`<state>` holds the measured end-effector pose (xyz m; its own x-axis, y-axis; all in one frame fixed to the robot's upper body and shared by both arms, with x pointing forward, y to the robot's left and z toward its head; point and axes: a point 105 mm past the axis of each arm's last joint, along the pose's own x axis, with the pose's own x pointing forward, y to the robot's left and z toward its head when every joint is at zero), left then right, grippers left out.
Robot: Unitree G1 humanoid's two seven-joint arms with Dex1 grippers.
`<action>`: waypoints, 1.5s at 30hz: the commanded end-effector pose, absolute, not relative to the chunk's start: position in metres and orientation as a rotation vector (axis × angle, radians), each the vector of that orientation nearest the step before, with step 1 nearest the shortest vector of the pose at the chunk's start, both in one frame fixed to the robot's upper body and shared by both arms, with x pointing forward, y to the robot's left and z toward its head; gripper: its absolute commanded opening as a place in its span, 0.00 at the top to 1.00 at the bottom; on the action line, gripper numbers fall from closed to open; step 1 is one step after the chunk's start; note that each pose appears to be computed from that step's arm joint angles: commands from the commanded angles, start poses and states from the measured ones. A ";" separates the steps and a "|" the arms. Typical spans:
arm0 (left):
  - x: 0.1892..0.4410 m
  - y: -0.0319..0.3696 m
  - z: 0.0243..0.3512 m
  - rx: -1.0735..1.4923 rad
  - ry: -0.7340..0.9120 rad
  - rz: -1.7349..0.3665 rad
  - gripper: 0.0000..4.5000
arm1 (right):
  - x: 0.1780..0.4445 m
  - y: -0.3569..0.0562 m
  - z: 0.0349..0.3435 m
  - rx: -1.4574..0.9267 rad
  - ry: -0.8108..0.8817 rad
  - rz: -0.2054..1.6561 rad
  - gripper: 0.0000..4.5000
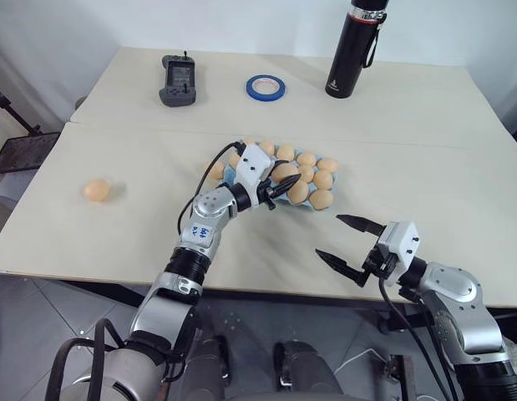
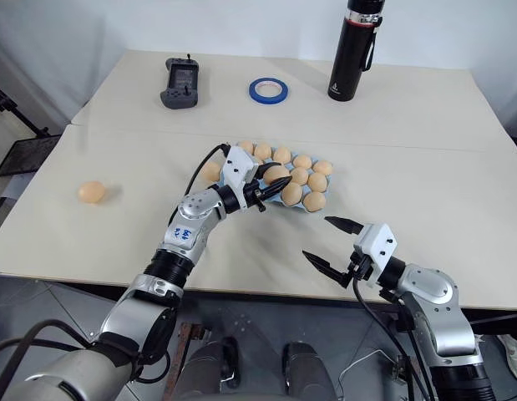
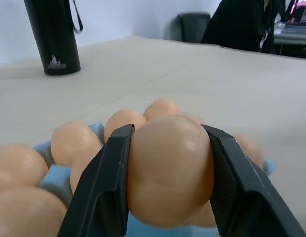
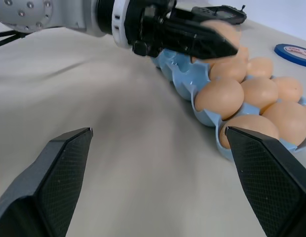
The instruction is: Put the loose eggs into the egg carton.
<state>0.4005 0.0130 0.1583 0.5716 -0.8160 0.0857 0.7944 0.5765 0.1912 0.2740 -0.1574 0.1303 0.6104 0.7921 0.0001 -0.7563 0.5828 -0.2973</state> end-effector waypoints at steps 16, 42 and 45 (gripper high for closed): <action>0.323 0.137 0.130 0.278 -0.157 -0.877 0.00 | 0.276 -0.151 0.139 -0.285 -0.173 0.956 0.00; 0.355 0.218 0.151 0.127 -0.214 -0.426 0.00 | 0.289 -0.154 0.145 -0.313 -0.194 0.979 0.00; 0.385 0.205 0.154 0.136 -0.187 -0.415 0.00 | 0.289 -0.155 0.145 -0.314 -0.194 0.970 0.00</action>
<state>0.3755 0.2063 0.1575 0.8833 -0.4342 0.1768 0.4099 0.8983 0.1582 0.2904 -0.1540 0.1338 0.5479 0.8365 -0.0111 -0.7967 0.5177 -0.3119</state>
